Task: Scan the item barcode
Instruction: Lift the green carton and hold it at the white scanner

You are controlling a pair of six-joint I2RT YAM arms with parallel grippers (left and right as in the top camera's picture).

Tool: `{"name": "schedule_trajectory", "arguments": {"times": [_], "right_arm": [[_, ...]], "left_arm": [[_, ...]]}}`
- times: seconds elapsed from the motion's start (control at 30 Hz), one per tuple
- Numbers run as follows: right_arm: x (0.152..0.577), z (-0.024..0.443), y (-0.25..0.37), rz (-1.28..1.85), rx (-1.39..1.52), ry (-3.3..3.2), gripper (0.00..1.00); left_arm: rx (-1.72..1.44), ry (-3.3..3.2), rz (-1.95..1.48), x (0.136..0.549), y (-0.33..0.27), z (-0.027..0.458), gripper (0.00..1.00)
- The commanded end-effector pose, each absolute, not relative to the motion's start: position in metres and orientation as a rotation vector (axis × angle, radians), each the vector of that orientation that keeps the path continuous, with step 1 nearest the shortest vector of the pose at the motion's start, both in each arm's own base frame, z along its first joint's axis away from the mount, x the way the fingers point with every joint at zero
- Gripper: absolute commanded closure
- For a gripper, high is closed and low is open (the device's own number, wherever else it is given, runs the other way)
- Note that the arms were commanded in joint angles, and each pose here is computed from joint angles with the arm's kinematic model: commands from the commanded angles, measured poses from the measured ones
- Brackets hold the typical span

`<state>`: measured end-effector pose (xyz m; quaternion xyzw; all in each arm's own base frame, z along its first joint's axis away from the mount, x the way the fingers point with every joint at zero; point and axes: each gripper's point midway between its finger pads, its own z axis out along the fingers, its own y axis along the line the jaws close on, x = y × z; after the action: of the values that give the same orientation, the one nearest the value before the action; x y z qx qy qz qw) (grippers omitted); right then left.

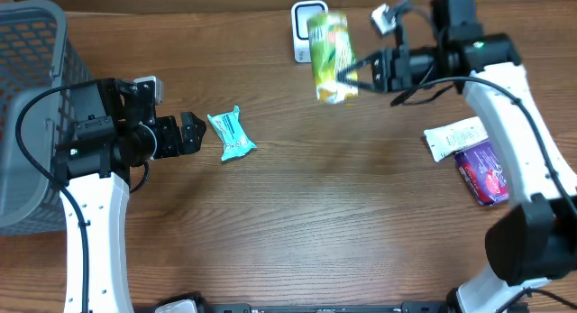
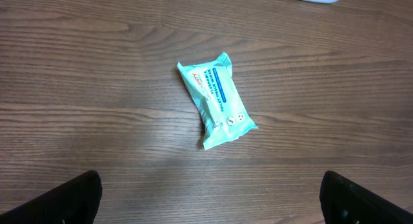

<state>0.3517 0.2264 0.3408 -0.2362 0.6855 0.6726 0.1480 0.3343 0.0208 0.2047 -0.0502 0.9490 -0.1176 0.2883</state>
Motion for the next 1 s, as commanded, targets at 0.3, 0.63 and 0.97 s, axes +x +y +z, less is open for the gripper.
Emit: {"name": "schedule_trajectory", "arguments": {"times": [0.3,0.63,0.97], "right_arm": [[0.311,0.447,0.208,1.835,-0.872,1.717,0.96],[0.384,0.363,0.215,1.168,-0.493,2.192,0.97],[0.460,0.278,0.184,0.059,-0.311,2.323,0.97]], "left_arm": [[-0.106,2.510,-0.318,0.336,0.019,0.213,0.01],[-0.106,2.510,-0.318,0.336,0.019,0.213,0.01],[-0.106,2.510,-0.318,0.336,0.019,0.213,0.00]]}}
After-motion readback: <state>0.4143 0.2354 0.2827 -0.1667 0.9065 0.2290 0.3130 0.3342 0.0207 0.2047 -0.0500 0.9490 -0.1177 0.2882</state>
